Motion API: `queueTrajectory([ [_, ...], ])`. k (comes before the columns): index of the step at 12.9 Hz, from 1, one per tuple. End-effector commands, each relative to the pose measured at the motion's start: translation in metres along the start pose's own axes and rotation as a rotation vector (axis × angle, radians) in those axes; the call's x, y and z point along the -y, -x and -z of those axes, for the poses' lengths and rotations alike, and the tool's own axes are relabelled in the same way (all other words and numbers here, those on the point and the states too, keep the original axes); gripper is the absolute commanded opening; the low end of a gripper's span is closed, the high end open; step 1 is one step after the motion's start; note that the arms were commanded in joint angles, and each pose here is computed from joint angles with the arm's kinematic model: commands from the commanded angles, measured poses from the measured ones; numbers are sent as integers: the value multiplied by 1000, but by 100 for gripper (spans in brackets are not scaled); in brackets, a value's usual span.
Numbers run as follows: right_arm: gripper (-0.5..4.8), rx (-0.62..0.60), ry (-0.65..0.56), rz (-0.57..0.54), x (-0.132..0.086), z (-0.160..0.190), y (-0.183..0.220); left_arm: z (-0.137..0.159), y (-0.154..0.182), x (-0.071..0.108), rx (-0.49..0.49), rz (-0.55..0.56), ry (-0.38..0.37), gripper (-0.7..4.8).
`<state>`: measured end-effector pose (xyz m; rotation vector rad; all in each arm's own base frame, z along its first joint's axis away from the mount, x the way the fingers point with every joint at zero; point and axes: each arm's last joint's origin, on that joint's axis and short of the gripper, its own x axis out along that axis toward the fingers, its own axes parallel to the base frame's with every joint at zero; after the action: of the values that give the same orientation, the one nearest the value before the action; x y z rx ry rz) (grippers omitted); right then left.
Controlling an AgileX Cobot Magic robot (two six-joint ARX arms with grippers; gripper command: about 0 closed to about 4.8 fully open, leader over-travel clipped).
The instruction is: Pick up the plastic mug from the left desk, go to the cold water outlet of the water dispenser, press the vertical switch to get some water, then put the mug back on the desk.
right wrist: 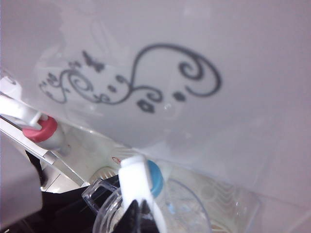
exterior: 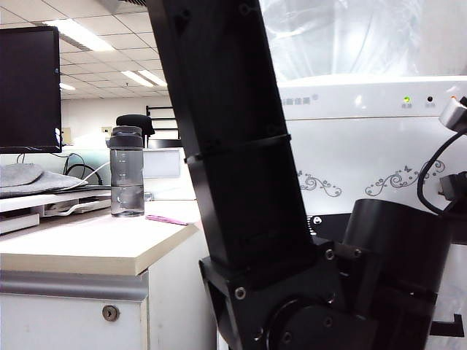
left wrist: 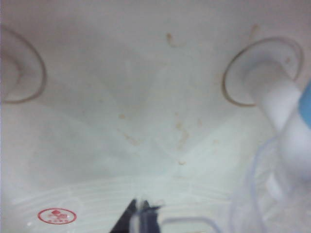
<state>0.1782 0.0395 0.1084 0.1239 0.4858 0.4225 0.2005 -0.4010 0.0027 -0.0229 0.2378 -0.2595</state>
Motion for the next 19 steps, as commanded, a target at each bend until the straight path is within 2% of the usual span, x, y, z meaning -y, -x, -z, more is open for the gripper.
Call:
queueTrajectory([
  [1, -1, -109, -32, 17, 1, 13, 1, -4, 1, 2, 15, 4, 16, -4],
  [19, -1, -81, -24, -7, -1, 8, 3, -5, 0, 2, 17, 4, 18, -4],
])
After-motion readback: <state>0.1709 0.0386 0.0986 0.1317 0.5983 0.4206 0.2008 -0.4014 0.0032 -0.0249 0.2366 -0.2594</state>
